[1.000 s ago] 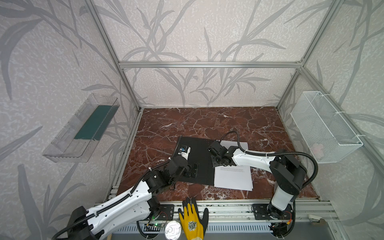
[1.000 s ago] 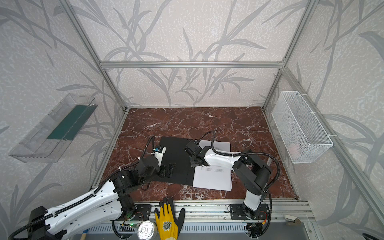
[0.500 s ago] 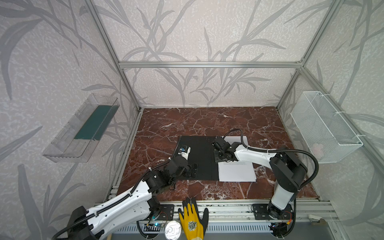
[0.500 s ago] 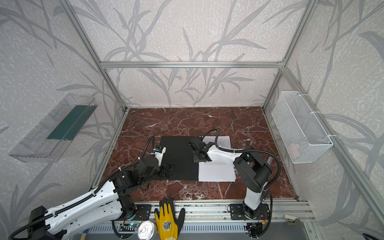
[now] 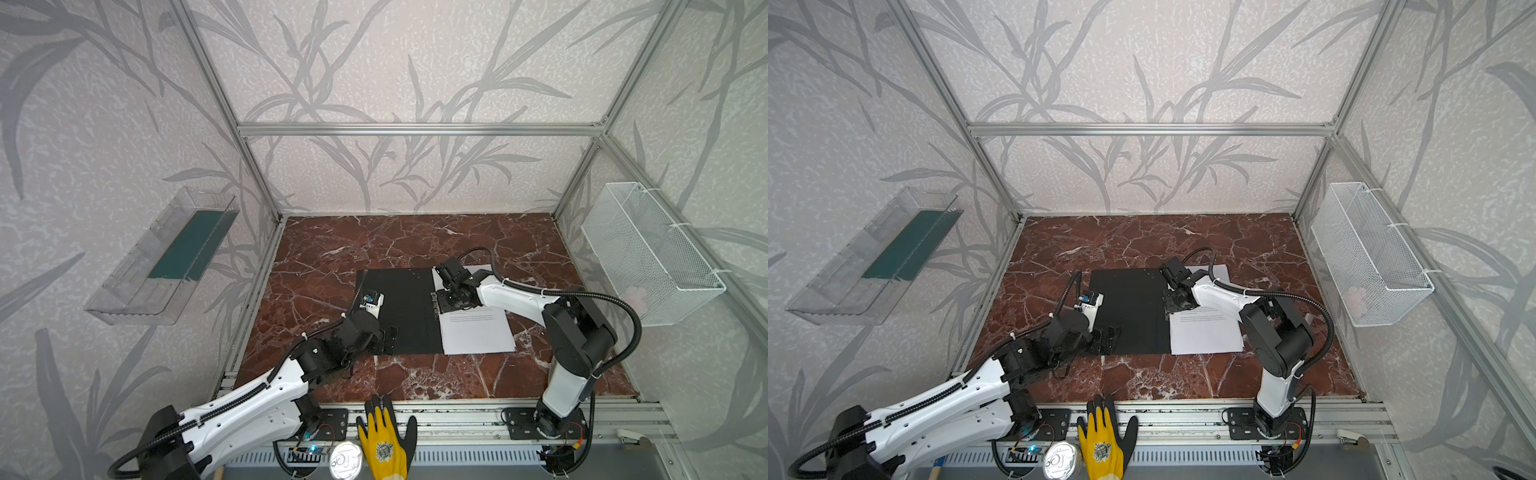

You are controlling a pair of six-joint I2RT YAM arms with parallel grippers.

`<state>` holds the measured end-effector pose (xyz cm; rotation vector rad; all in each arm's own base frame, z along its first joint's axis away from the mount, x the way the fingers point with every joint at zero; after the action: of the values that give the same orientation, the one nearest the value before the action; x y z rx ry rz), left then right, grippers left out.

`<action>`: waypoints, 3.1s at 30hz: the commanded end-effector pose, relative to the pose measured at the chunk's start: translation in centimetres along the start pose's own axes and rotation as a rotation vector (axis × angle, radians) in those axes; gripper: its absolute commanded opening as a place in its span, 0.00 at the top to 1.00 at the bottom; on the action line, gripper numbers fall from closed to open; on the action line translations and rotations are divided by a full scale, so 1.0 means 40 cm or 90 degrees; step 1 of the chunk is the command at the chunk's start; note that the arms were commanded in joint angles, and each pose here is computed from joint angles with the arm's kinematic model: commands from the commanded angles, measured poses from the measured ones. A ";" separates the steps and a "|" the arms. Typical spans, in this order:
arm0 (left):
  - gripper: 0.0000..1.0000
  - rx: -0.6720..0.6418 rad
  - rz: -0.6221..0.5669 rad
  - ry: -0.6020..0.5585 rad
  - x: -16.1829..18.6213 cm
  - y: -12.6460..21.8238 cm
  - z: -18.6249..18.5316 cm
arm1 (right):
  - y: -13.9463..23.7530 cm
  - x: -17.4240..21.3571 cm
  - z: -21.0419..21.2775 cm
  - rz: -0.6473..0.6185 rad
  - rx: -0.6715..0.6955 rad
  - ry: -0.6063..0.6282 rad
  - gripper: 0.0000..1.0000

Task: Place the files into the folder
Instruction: 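Push the clip lever down with the right gripper while left gripper holds folder, then press the silver clip lever flat against the sheets with the right gripper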

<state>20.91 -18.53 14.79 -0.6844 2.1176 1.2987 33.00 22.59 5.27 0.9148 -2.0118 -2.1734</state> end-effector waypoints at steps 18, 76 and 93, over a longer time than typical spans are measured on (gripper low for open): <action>0.01 0.085 0.108 0.166 0.054 -0.121 -0.021 | 0.205 -0.109 0.104 -0.160 -0.221 -0.053 0.50; 0.01 0.043 0.185 0.339 0.093 -0.258 0.097 | 0.085 -0.074 0.066 -0.136 -0.205 -0.666 0.83; 0.01 0.044 0.186 0.336 0.094 -0.260 0.096 | 0.096 -0.062 0.065 -0.149 -0.229 -0.672 0.85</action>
<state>26.92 -20.41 5.48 -0.7867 2.7655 1.2065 32.27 25.42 8.43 -0.1672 -1.7016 -3.3976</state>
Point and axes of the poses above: each gripper's point midway between its finger pads, its own y axis back along the fingers, its own z axis along the line the jaws close on, x = y × z, the point moved 1 cm from there along y, back along the fingers, and after that the axes turned 14 degrees about y, right-handed, at the moved point
